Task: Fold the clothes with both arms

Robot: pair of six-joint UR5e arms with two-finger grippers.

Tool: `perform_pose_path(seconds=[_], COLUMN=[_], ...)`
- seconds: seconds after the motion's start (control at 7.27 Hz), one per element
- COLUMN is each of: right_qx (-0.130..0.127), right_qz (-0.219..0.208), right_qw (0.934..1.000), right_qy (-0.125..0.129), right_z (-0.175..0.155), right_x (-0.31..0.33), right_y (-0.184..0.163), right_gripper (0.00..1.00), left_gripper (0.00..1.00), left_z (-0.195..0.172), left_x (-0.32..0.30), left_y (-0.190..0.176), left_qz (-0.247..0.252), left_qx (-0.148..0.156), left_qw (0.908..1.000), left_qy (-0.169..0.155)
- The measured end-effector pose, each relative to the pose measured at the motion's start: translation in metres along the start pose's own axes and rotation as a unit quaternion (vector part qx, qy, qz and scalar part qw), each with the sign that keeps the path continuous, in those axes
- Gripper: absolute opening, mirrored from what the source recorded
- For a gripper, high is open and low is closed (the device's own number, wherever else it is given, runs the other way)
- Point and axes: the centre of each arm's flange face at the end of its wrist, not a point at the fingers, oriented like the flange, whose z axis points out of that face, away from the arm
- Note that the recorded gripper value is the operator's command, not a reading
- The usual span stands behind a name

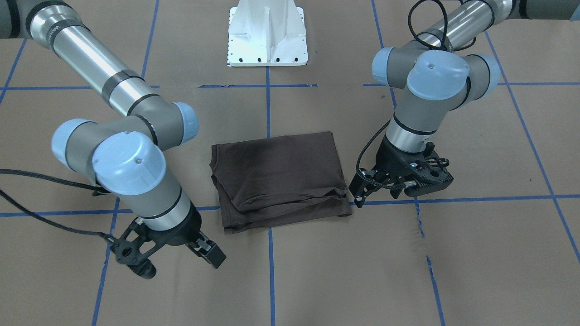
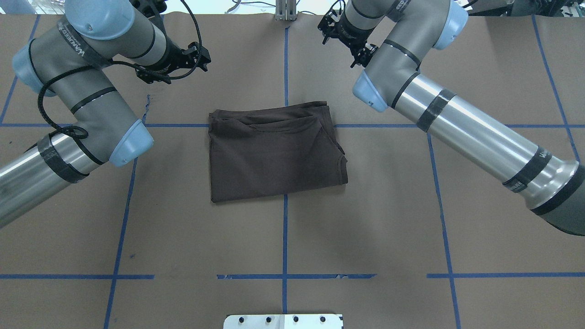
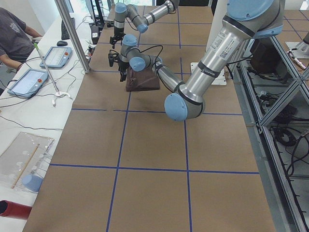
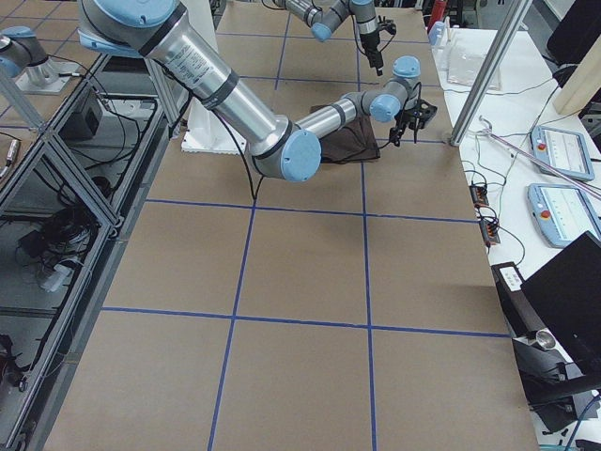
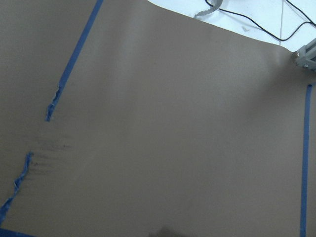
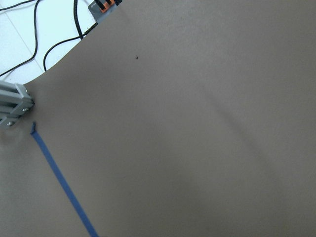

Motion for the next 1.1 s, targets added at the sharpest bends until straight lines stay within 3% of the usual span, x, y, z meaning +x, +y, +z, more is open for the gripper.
perform_pose_path(seconds=[0.28,0.55,0.83,1.1], right_qx=[-0.013,-0.018,-0.017,-0.017], right_qz=[-0.066,-0.095,-0.098,-0.098], right_qw=[0.9977,0.9952,0.9949,0.9949], right_qy=[0.006,0.016,0.020,0.019], right_z=[-0.022,-0.033,-0.038,-0.040], right_x=[0.050,0.078,0.083,0.083], right_y=[-0.072,-0.109,-0.117,-0.119], right_gripper=[1.00,1.00,1.00,1.00], left_gripper=[1.00,1.00,1.00,1.00], left_z=[0.027,0.060,0.085,0.102], left_x=[0.023,0.039,0.057,0.056], left_y=[0.064,0.109,0.121,0.110], left_qz=[-0.046,-0.075,-0.083,-0.077], left_qx=[-0.033,-0.047,-0.054,-0.029], left_qw=[0.9984,0.9958,0.9948,0.9962], left_qy=[0.005,0.019,0.023,0.027])
